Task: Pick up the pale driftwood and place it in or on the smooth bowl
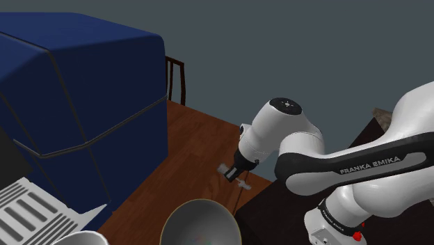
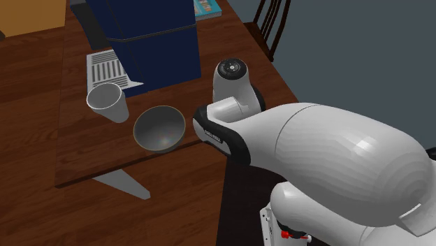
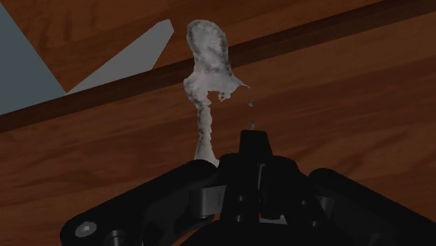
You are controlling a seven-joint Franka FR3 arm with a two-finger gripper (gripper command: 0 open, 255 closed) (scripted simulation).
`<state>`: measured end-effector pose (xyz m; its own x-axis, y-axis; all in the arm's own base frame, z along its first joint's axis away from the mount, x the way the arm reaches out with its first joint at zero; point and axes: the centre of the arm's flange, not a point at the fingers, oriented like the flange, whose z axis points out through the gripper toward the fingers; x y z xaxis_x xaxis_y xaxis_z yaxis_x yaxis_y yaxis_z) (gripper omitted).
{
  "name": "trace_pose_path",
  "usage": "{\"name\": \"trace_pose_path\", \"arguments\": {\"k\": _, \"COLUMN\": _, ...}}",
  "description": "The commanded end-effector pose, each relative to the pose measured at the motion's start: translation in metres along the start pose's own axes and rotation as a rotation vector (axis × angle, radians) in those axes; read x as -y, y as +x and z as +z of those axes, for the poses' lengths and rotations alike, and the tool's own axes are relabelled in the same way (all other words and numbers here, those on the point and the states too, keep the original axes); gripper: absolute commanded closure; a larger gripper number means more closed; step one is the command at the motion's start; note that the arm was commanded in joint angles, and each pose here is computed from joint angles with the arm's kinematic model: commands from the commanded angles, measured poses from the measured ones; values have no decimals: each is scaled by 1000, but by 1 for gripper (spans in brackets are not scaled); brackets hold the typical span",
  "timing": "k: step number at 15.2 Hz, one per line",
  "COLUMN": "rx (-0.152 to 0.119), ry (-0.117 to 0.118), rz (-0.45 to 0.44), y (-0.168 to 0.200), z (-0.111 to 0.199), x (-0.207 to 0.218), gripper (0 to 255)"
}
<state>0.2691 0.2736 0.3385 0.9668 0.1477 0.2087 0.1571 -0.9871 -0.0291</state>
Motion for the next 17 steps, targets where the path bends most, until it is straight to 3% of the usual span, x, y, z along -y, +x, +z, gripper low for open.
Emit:
{"name": "trace_pose_path", "arguments": {"k": 1, "rx": 0, "ry": 0, "rz": 0, "y": 0, "z": 0, "x": 0, "gripper": 0}}
{"name": "trace_pose_path", "arguments": {"k": 3, "rx": 125, "ry": -29, "rz": 27, "y": 38, "z": -13, "x": -9, "gripper": 0}}
{"name": "trace_pose_path", "arguments": {"k": 4, "rx": 172, "ry": -40, "rz": 36, "y": 52, "z": -16, "x": -12, "gripper": 0}}
{"name": "trace_pose_path", "arguments": {"k": 11, "rx": 172, "ry": -40, "rz": 36, "y": 46, "z": 20, "x": -13, "gripper": 0}}
{"name": "trace_pose_path", "arguments": {"k": 17, "rx": 172, "ry": -40, "rz": 36, "y": 45, "z": 23, "x": -13, "gripper": 0}}
